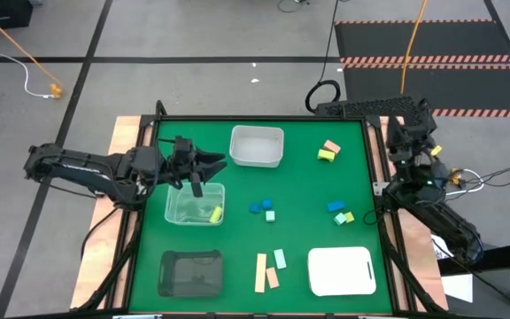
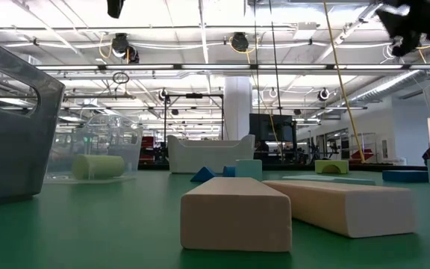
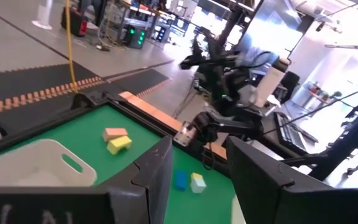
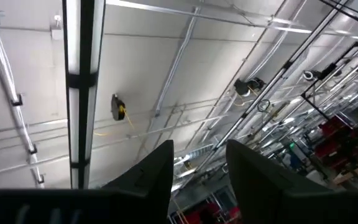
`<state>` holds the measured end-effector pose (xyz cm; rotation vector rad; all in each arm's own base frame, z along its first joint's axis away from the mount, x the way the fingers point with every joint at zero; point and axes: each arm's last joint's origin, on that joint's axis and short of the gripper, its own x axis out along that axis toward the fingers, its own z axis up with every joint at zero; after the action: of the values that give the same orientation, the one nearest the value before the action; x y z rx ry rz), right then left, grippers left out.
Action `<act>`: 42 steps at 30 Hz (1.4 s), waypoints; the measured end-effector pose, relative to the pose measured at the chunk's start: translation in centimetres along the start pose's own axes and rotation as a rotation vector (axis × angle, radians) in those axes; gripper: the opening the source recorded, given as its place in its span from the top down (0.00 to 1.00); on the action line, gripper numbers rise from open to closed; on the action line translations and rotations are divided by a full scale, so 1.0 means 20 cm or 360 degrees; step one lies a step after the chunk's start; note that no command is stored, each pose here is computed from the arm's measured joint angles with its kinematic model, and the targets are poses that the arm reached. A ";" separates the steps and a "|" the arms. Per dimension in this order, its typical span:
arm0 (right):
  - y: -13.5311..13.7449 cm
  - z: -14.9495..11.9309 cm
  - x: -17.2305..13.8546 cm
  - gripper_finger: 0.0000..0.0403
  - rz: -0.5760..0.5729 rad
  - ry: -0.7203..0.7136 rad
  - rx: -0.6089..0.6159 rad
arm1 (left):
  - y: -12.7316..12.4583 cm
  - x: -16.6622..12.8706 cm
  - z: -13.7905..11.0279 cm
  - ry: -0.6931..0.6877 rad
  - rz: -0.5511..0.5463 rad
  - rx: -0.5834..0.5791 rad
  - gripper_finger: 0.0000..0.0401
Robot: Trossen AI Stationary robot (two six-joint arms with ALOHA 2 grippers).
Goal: Sort & place blocks by color
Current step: Put the top yellow bridge block into the transparent bin
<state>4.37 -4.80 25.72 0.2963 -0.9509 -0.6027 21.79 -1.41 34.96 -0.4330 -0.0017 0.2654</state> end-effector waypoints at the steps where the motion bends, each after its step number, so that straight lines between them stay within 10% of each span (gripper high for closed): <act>1: 0.02 0.02 0.02 0.65 -0.0019 0.0036 -0.0019 | 0.01 0.00 0.00 -0.0004 0.0011 0.0008 0.62; 28: -0.06 -0.27 0.43 0.65 -0.0370 0.1523 -0.0312 | 0.14 0.03 -0.02 0.0145 0.0264 0.0053 0.62; 42: -0.18 -0.47 0.39 0.42 -0.0703 0.2556 -0.0592 | 0.16 0.03 -0.01 0.0138 0.0299 0.0059 0.62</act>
<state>14.40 -12.62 23.94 0.5169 0.7858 -0.6871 21.56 1.55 33.42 -0.4080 0.1290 0.4306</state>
